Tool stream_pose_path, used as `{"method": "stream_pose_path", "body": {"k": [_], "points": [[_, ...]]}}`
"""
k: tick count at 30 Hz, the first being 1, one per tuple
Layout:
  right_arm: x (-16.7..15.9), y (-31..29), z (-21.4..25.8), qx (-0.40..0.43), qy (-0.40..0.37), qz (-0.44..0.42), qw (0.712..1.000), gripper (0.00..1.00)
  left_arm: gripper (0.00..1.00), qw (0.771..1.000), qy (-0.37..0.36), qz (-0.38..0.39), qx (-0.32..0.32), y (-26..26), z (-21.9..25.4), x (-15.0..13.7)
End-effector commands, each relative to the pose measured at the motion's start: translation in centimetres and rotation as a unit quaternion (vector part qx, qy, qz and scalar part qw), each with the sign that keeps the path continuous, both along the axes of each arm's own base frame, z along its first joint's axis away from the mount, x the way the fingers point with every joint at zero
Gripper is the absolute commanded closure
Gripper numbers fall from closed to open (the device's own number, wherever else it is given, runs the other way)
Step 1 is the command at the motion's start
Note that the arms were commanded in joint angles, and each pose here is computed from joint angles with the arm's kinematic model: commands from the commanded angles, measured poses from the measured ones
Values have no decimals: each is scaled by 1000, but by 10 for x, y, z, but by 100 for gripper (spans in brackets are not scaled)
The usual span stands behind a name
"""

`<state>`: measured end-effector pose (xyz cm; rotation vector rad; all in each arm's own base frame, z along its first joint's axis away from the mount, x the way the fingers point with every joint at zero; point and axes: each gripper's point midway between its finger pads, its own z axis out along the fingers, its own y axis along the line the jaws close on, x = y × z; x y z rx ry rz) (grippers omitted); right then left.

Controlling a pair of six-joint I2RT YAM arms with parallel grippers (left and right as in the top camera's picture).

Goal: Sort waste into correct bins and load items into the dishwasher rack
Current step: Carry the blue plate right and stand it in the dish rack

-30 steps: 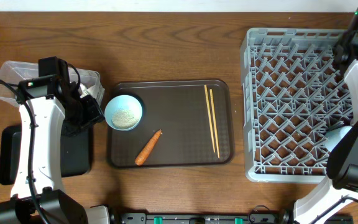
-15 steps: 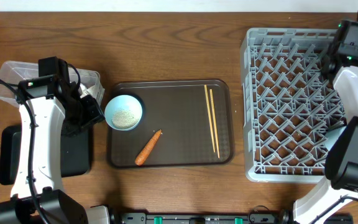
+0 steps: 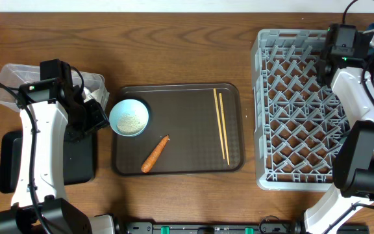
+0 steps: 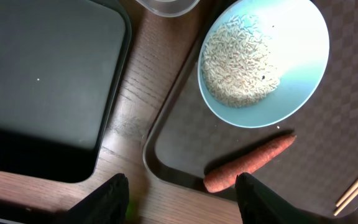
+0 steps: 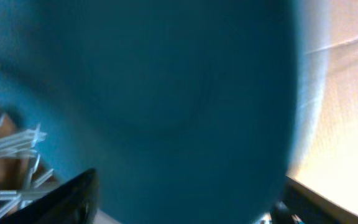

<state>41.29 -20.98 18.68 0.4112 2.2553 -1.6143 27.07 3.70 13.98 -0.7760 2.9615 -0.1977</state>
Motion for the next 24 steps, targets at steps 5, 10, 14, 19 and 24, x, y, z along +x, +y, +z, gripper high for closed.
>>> {"method": "stream_pose_path", "body": {"k": [5,10,14,19,24], "points": [[-8,9,-23,58,-25,-8,998,9,42,1000,9,3,-3,-1,-4,-3],[-9,10,-12,61,-40,-5,997,7,42,1000,9,3,-4,-1,-4,-3],[-10,16,14,81,-83,12,993,2,42,1000,9,3,-4,-1,-4,-3],[-8,40,43,169,-141,78,972,1,42,1000,9,3,-4,-1,-4,-3],[-1,130,36,402,-143,230,874,5,41,1000,7,3,-3,-1,-4,-2]]}}
